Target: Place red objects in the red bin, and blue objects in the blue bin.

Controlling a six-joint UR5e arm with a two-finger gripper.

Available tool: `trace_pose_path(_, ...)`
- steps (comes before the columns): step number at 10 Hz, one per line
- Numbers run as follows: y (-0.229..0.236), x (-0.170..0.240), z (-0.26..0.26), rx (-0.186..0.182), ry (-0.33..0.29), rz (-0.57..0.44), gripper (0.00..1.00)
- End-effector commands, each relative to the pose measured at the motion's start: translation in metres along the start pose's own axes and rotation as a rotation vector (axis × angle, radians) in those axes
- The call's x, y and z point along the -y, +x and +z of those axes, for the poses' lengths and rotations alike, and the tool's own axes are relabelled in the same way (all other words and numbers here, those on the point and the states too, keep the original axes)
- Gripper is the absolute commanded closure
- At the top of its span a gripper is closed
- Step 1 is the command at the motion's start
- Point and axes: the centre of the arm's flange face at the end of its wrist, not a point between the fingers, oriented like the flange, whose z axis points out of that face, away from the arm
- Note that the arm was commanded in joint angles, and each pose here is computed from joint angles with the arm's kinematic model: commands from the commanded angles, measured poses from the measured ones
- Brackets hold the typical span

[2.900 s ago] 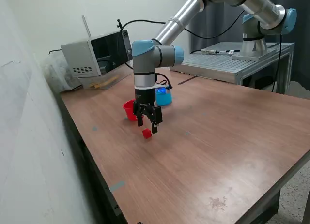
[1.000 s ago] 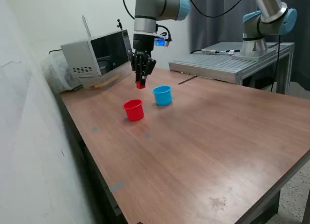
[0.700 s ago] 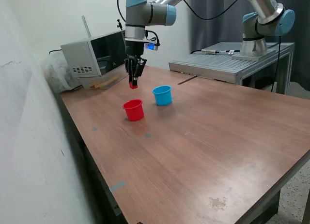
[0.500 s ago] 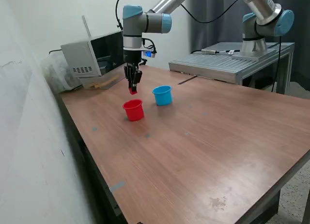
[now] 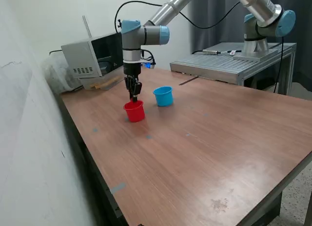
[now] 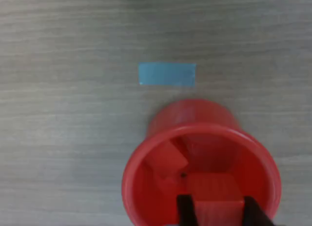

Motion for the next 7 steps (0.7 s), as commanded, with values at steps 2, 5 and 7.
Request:
trace_pose_path(2, -0.001, -0.002, 0.000, 0.001, -0.014, 0.001, 0.00)
trace_pose_path(5, 0.009, 0.005, -0.023, 0.001, 0.001, -0.011, 0.00)
trace_pose_path(7, 0.043, 0.026, -0.106, -0.008, -0.005, -0.053, 0.00)
